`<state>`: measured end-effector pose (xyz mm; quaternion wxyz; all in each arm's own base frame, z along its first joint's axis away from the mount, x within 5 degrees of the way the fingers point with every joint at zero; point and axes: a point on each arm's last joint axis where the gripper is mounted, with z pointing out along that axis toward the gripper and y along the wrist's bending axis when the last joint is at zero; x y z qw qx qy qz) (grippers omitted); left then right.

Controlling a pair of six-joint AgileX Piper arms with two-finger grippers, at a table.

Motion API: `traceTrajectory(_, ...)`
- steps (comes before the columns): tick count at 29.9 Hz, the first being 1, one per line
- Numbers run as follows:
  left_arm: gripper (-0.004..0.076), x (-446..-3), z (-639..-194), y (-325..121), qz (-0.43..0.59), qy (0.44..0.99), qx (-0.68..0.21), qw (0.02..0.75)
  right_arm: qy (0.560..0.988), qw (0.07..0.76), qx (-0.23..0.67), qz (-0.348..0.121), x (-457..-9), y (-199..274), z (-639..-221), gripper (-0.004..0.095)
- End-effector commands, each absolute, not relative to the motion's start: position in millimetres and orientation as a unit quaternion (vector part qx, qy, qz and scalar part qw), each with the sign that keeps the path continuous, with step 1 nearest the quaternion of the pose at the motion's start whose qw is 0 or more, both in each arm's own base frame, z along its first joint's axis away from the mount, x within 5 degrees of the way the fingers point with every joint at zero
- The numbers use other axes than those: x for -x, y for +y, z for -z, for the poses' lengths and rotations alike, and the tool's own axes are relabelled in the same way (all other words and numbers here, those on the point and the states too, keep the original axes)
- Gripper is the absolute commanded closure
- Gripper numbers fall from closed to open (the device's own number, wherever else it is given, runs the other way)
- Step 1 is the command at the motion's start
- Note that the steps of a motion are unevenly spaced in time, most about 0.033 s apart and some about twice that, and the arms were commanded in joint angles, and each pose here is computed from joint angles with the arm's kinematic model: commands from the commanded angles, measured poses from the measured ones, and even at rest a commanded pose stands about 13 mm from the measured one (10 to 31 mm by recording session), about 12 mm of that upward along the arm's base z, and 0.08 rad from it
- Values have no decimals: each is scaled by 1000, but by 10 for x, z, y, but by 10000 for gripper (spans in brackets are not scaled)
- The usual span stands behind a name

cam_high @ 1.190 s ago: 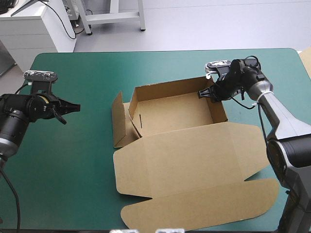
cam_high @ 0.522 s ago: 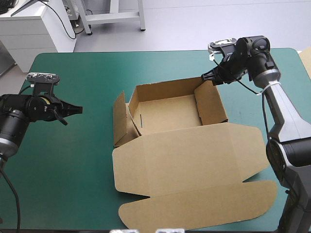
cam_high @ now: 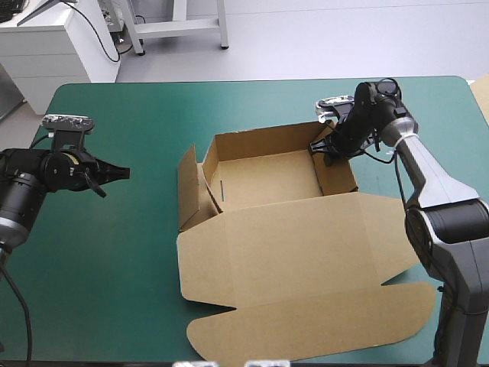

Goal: Fold the box

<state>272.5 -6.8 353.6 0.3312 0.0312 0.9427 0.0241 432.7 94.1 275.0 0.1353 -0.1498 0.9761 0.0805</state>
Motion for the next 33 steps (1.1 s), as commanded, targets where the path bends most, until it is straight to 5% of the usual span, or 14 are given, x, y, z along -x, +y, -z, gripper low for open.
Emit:
traceTrajectory(1, 731, -2706, -3744, -68, -20, 923, -26, 383, 970, 164, 156, -87, -4282, 943, -2963, 775)
traceTrajectory(3, 731, -2706, -3744, -69, -19, 923, -26, 383, 972, 163, 148, -88, -4288, 944, -2953, 925)
traceTrajectory(16, 731, -2930, -3541, -127, 31, 931, 0, 364, 954, 225, 105, -166, -4225, 1032, -3274, 929)
traceTrajectory(24, 731, -3094, -3535, 132, 191, 892, 127, 389, 935, 286, 82, -194, -4002, 806, -3791, 929)
traceTrajectory(33, 731, -3214, -3666, -18, 418, 807, 80, 409, 917, 324, 77, -220, -3750, 655, -4177, 929)
